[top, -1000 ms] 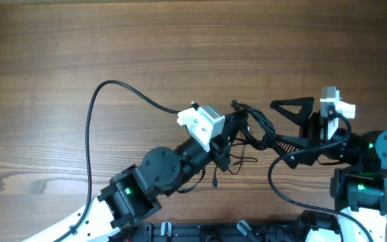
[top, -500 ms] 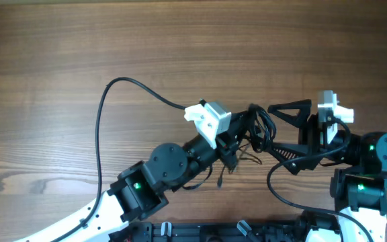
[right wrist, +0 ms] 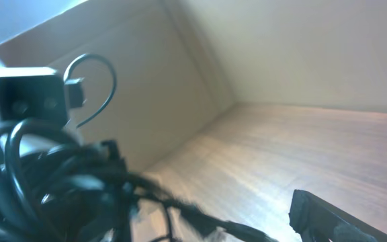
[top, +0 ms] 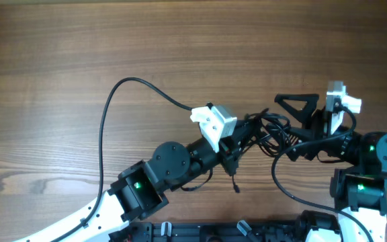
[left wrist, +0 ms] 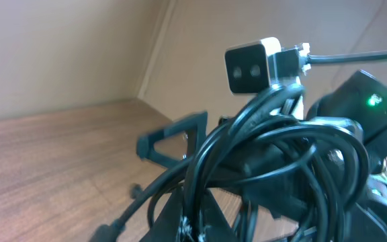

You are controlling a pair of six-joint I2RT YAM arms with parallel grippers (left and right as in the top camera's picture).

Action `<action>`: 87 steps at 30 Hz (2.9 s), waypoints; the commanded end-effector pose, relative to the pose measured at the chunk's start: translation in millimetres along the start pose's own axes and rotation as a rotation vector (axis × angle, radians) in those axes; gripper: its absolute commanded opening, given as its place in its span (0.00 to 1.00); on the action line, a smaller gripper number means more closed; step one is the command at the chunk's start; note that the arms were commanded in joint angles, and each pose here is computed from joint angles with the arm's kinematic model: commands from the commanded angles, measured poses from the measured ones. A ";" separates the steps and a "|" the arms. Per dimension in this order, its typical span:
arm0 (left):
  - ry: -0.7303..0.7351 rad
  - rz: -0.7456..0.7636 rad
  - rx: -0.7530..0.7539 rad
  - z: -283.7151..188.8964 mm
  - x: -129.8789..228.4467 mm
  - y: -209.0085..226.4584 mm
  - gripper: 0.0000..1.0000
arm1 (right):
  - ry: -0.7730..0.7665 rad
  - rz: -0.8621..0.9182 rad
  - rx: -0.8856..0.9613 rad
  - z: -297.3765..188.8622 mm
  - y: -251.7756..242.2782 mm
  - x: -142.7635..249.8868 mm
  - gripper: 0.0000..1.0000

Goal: Untangle cables

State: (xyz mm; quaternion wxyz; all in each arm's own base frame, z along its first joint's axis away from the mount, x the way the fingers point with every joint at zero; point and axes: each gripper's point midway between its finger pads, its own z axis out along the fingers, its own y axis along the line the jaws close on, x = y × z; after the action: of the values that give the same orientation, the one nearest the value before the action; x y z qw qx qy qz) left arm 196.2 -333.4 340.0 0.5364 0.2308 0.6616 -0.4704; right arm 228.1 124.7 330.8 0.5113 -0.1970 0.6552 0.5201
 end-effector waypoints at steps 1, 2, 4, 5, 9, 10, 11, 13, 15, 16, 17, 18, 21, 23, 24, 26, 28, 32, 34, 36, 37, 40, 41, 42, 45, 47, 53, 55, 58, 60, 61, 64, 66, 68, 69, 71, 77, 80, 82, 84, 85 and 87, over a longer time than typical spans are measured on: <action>0.043 0.024 0.069 0.7 7.2 -13.0 0.04 | -0.119 0.024 0.132 -3.2 -20.3 -22.7 1.00; 0.040 0.024 0.070 -0.1 5.9 -13.5 0.04 | -0.137 0.035 0.162 -4.3 -26.3 -24.5 1.00; 0.024 0.025 0.076 -4.0 0.2 -15.8 0.04 | -0.144 0.044 0.220 -6.4 -38.8 -21.7 1.00; 0.012 0.026 0.080 -7.0 -4.3 -17.7 0.04 | -0.141 0.059 0.256 -7.9 -47.0 -17.9 1.00; -0.013 0.027 0.090 -17.3 -15.0 -22.3 0.04 | -0.126 0.068 0.347 -12.6 -66.0 -7.8 1.00; -0.017 0.027 0.092 -19.7 -17.0 -23.2 0.04 | -0.120 0.066 0.362 -13.4 -69.0 -5.4 1.00; -0.030 0.028 0.097 -24.2 -21.7 -25.2 0.04 | -0.117 0.073 0.372 -14.1 -71.3 -3.5 1.00; -0.044 0.029 0.102 -29.9 -27.3 -27.5 0.04 | -0.103 0.067 0.383 -14.7 -73.6 0.2 1.00; -0.054 0.030 0.105 -36.8 -32.1 -29.6 0.04 | -0.098 0.077 0.412 -16.7 -79.2 3.7 1.00; -0.054 0.031 0.105 -39.4 -33.0 -29.8 0.04 | -0.093 0.082 0.434 -18.3 -83.2 6.4 1.00; -0.054 0.044 0.103 -42.2 -33.6 -30.0 0.04 | -0.084 0.077 0.441 -18.9 -84.7 8.9 1.00; -0.050 0.056 0.102 -43.4 -33.1 -29.8 0.04 | -0.082 0.081 0.451 -19.6 -86.5 10.2 1.00; -0.050 0.056 0.102 -46.9 -34.0 -30.4 0.04 | -0.061 0.065 0.475 -21.6 -91.0 15.6 1.00; -0.055 0.057 0.104 -48.5 -35.7 -31.1 0.04 | -0.059 0.091 0.533 -26.7 -100.6 20.6 1.00; -0.058 0.057 0.105 -49.3 -36.5 -31.5 0.04 | -0.052 0.089 0.559 -29.2 -104.9 23.2 1.00; -0.055 0.057 0.103 -50.2 -36.2 -31.3 0.04 | -0.048 0.125 0.636 -37.1 -116.6 30.0 1.00; -0.052 0.072 0.102 -50.1 -35.1 -30.9 0.04 | -0.046 0.145 0.682 -42.2 -123.2 34.2 1.00; -0.061 0.111 0.101 -54.5 -38.1 -31.9 0.04 | -0.037 0.186 0.782 -54.2 -136.3 43.7 1.00; -0.089 0.139 0.094 -61.5 -45.9 -32.6 0.04 | -0.032 0.204 0.824 -59.8 -141.4 48.3 1.00; -0.108 0.158 0.068 -67.7 -51.4 -29.6 0.04 | -0.027 0.217 0.852 -63.5 -144.5 51.9 1.00; -0.121 0.156 0.029 -71.6 -54.9 -23.5 0.04 | -0.025 0.224 0.853 -63.7 -144.6 52.9 1.00; -0.123 0.151 -0.046 -77.6 -56.0 -10.6 0.04 | -0.023 0.225 0.853 -63.8 -144.6 53.6 1.00; -0.115 0.150 -0.069 -77.5 -53.9 -6.1 0.04 | -0.022 0.225 0.853 -63.8 -144.6 53.9 1.00; -0.094 0.150 -0.107 -76.7 -48.6 1.4 0.04 | -0.020 0.228 0.854 -63.9 -144.6 54.5 1.00; -0.003 0.111 -0.230 -69.5 -22.9 28.2 0.08 | -0.011 0.239 0.858 -64.5 -144.8 57.7 1.00; 0.080 0.083 -0.281 -54.3 3.0 42.5 0.24 | -0.012 0.241 0.858 -64.5 -144.8 57.7 1.00; 0.402 -0.125 -0.377 -0.5 123.5 78.8 0.27 | -0.009 0.248 0.874 -66.7 -146.5 59.8 1.00; 0.500 -0.235 -0.363 6.8 159.6 77.7 0.27 | -0.023 0.277 0.908 -71.4 -150.1 61.1 1.00; 0.603 -0.402 -0.394 9.9 201.3 80.0 0.30 | -0.024 0.280 0.911 -71.9 -150.5 61.3 1.00; 0.623 -0.459 -0.419 12.8 215.6 83.7 0.37 | -0.024 0.279 0.911 -71.9 -150.5 61.3 1.00; 0.633 -0.473 -0.406 15.0 219.9 81.7 0.37 | -0.024 0.280 0.912 -71.9 -150.5 61.4 1.00; 0.647 -0.530 -0.433 18.4 234.0 86.0 0.35 | -0.024 0.279 0.911 -71.8 -150.4 61.3 1.00; 0.650 -0.570 -0.467 20.6 245.2 91.8 0.35 | -0.024 0.280 0.911 -71.8 -150.4 61.4 1.00; 0.649 -0.558 -0.506 22.0 255.5 102.0 0.35 | -0.022 0.281 0.912 -72.0 -150.5 62.1 1.00; 0.625 -0.539 -0.543 22.9 256.6 110.9 0.37 | -0.022 0.281 0.912 -72.0 -150.5 62.1 1.00; 0.565 -0.504 -0.603 23.9 249.7 124.8 0.43 | -0.022 0.281 0.912 -72.0 -150.5 62.1 1.00; 0.560 -0.476 -0.655 24.3 262.8 141.2 0.43 | -0.022 0.281 0.912 -72.0 -150.5 62.1 1.00; 0.542 -0.480 -0.638 31.7 265.0 141.7 0.41 | -0.021 0.282 0.912 -72.0 -150.5 62.2 1.00; 0.535 -0.475 -0.640 32.3 263.8 142.6 0.40 | -0.022 0.282 0.912 -72.0 -150.5 62.2 1.00; 0.531 -0.471 -0.646 32.0 263.5 143.9 0.39 | -0.022 0.282 0.912 -72.0 -150.5 62.2 1.00; 0.532 -0.471 -0.647 31.9 264.1 144.2 0.38 | -0.021 0.282 0.912 -72.0 -150.5 62.2 1.00; 0.539 -0.470 -0.652 33.6 273.0 147.8 0.37 | -0.021 0.283 0.912 -72.0 -150.5 62.4 1.00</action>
State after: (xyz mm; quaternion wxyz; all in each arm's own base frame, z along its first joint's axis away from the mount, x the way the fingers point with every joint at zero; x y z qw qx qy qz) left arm 239.2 -351.6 42.1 0.2625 0.0135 0.9223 -0.2833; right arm 287.3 23.9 196.8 0.4725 0.1374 0.8339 0.2499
